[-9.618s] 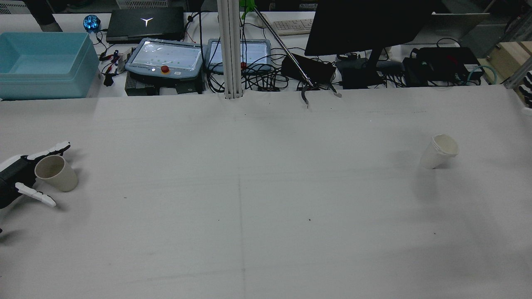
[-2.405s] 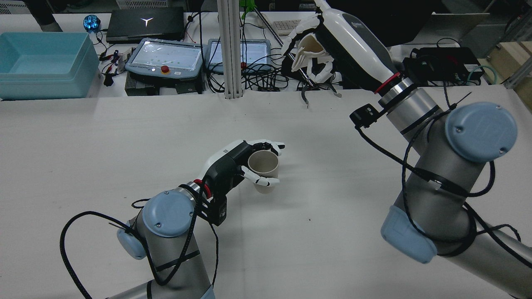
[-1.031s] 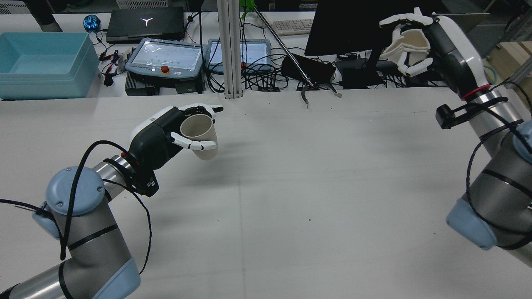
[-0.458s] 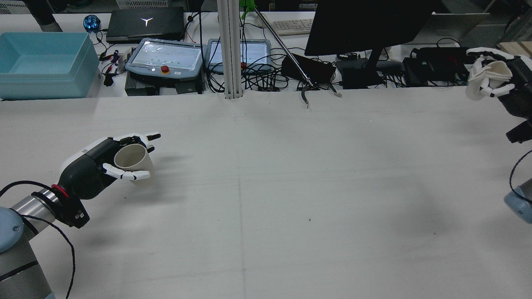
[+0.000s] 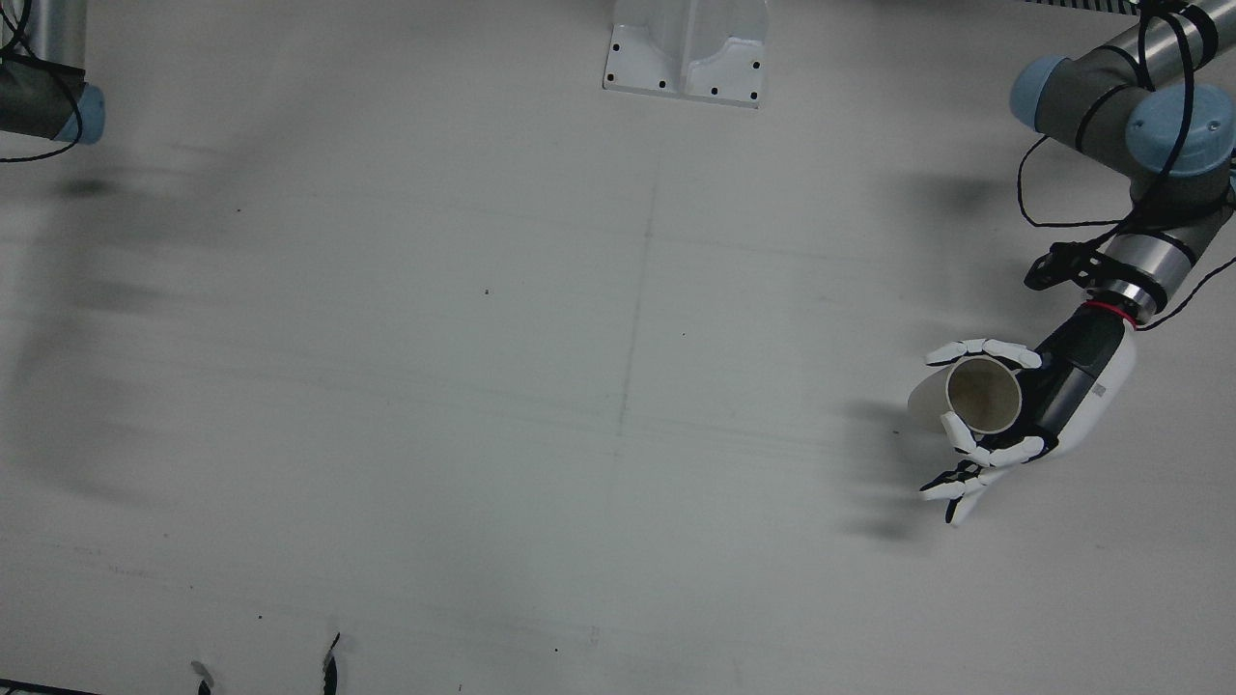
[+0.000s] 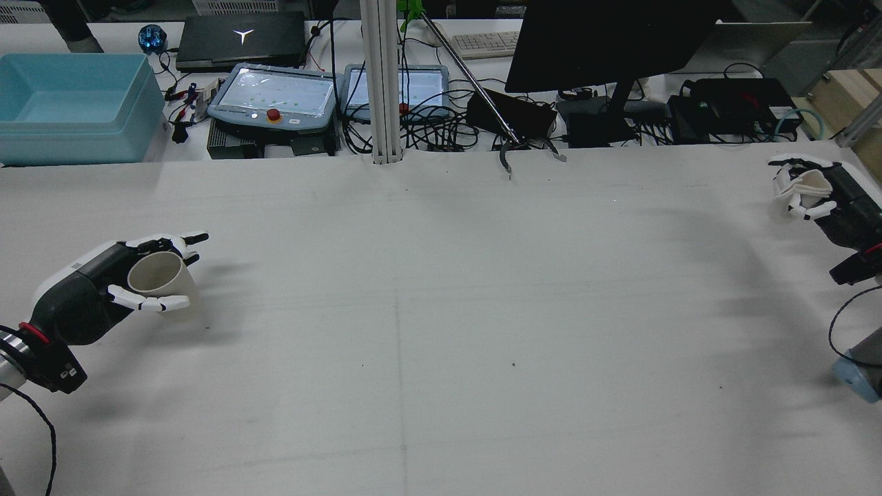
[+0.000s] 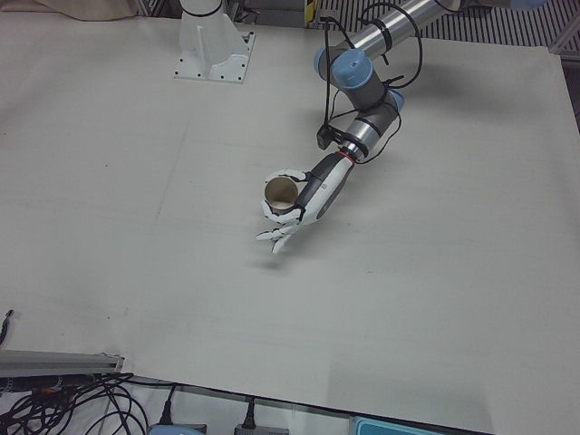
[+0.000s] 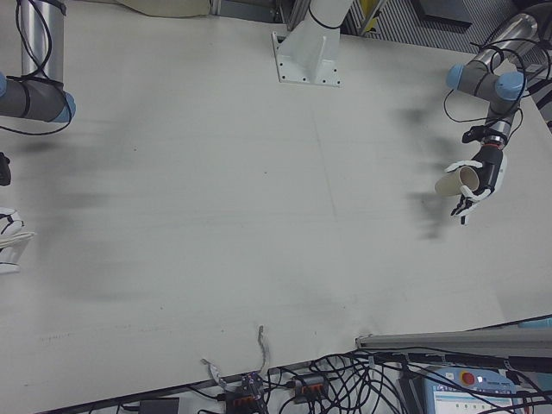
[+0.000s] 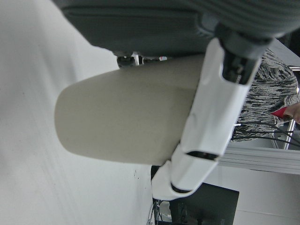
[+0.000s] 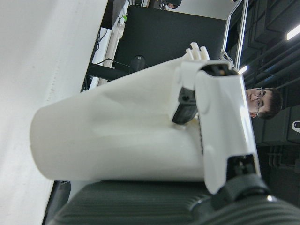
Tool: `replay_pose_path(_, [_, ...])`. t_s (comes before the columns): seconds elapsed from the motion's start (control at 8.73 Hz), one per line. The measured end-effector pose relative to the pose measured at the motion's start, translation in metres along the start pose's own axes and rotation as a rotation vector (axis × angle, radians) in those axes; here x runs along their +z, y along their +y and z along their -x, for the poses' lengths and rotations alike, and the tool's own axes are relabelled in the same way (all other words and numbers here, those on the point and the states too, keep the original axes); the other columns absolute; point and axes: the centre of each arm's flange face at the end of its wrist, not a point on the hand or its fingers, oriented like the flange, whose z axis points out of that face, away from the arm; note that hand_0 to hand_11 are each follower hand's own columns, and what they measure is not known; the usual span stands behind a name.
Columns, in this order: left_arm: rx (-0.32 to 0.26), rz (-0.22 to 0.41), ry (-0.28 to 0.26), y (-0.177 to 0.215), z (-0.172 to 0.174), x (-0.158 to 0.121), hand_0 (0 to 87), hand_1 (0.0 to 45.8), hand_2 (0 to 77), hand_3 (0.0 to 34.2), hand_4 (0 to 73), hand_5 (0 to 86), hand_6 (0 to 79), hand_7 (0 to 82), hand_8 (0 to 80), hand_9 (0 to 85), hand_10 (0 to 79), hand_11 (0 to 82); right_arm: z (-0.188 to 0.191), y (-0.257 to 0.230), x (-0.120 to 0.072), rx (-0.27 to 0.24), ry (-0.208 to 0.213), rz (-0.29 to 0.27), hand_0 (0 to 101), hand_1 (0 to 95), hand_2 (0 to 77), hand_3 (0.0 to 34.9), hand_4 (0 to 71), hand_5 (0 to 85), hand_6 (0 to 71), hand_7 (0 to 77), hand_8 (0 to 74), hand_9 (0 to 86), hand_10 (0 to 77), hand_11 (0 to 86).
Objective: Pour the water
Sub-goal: 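Lower both cups onto the table while still holding them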
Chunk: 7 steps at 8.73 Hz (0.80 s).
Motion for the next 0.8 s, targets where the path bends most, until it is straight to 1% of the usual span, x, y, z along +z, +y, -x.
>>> replay_pose_path(0.11, [0.003, -0.003, 0.006, -0.004, -0.005, -0.003, 80.4, 30.5, 25.6, 0.0, 39.3, 46.9, 18.0, 16.9, 5.4, 3.8, 7.1, 14.7, -0.026, -0.012, -0.006, 0.007, 0.008, -0.013, 80, 22.9, 67.1, 0.1, 35.5, 21.8, 51.8, 60.0, 48.0, 58.4, 0.0, 0.5])
replay_pose_path(0.23, [0.004, -0.005, 0.010, -0.006, -0.007, -0.005, 80.4, 30.5, 25.6, 0.0, 39.3, 46.9, 18.0, 16.9, 5.4, 3.8, 7.1, 14.7, -0.047, -0.017, -0.012, 0.015, 0.010, -0.021, 77, 22.9, 67.1, 0.3, 31.1, 21.8, 51.8, 60.0, 49.1, 58.4, 0.0, 0.5])
replay_pose_path(0.34, [0.006, -0.006, 0.012, -0.007, -0.008, -0.005, 80.2, 30.5, 25.6, 0.0, 39.3, 46.9, 18.0, 16.9, 5.4, 3.8, 7.1, 14.7, -0.058, -0.019, -0.016, 0.020, 0.011, -0.024, 75, 21.8, 68.7, 0.2, 30.5, 21.8, 55.6, 60.0, 49.6, 58.4, 0.0, 0.5])
replay_pose_path(0.46, [0.007, -0.007, 0.012, -0.008, -0.009, -0.006, 80.2, 30.5, 25.6, 0.0, 39.3, 46.9, 16.4, 16.9, 5.4, 3.8, 7.1, 14.7, -0.063, -0.020, -0.019, 0.024, 0.010, -0.027, 77, 21.8, 68.7, 0.2, 28.9, 21.8, 51.8, 63.8, 49.6, 57.8, 0.0, 0.5])
replay_pose_path(0.69, [0.009, -0.011, 0.016, -0.010, -0.011, -0.008, 80.3, 30.5, 25.6, 0.0, 39.3, 46.9, 17.5, 16.9, 5.4, 3.3, 7.1, 14.7, -0.061, -0.023, -0.027, 0.037, 0.006, -0.022, 79, 21.8, 68.7, 0.1, 28.4, 21.8, 51.3, 63.8, 49.6, 57.8, 0.0, 0.5])
replay_pose_path(0.8, [0.011, -0.014, 0.019, -0.011, -0.013, -0.008, 80.4, 30.5, 25.6, 0.0, 39.3, 46.9, 17.5, 16.9, 5.4, 3.3, 7.1, 14.2, -0.057, -0.025, -0.033, 0.049, 0.002, -0.015, 78, 21.8, 68.7, 0.0, 20.2, 13.6, 46.9, 62.7, 49.6, 57.8, 0.0, 0.5])
